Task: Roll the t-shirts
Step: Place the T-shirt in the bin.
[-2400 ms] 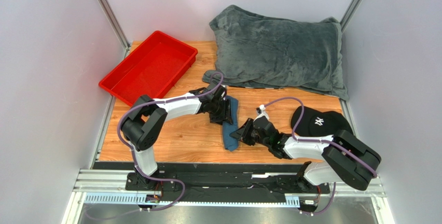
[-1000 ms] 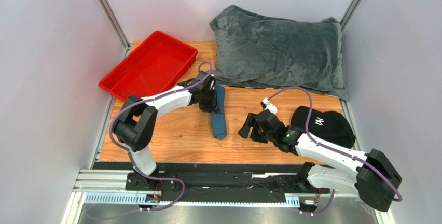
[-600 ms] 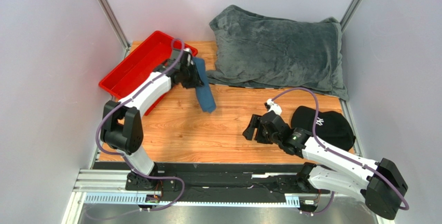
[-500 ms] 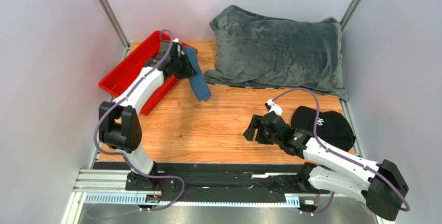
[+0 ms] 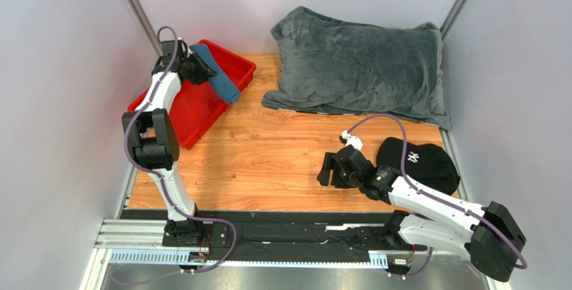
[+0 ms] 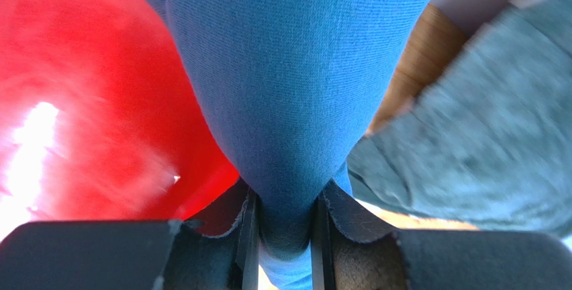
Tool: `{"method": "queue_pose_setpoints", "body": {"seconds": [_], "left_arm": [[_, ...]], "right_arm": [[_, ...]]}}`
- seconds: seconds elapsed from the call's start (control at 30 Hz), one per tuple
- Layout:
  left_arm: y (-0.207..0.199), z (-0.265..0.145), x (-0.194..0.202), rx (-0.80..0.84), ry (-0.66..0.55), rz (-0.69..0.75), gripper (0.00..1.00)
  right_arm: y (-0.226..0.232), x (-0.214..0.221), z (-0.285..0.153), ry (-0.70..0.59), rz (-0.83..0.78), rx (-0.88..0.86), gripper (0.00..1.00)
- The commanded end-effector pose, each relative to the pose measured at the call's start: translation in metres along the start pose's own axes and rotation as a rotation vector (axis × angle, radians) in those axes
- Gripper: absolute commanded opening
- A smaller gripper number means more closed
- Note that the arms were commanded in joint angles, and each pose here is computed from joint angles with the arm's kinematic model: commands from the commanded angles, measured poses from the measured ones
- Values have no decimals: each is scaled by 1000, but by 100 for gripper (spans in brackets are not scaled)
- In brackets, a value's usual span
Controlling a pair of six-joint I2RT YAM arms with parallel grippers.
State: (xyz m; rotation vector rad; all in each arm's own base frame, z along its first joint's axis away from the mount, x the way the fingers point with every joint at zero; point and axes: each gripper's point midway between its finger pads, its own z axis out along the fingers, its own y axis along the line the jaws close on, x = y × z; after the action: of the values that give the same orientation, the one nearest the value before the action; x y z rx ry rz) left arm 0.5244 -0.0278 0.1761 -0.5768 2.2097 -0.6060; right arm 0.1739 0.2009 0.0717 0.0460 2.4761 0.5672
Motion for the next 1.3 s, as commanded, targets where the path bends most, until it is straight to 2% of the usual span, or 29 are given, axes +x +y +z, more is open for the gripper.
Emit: {"method": "queue_pose_setpoints", "body": {"seconds": [0.0, 0.2, 0.53, 0.97, 1.27], "left_arm": [[17, 11, -37, 52, -55, -22, 0], [78, 32, -18, -49, 24, -78, 0], [157, 25, 1, -223, 74, -173, 0], [193, 3, 23, -374, 144, -199, 0], [229, -38, 38, -559, 170, -249, 0]], "right_arm": [[6, -16, 5, -48, -52, -6, 70], [10, -11, 20, -18, -50, -15, 70], [12, -7, 23, -9, -43, -35, 69], [13, -8, 14, -10, -31, -44, 69], [14, -7, 9, 12, -32, -42, 69]]}}
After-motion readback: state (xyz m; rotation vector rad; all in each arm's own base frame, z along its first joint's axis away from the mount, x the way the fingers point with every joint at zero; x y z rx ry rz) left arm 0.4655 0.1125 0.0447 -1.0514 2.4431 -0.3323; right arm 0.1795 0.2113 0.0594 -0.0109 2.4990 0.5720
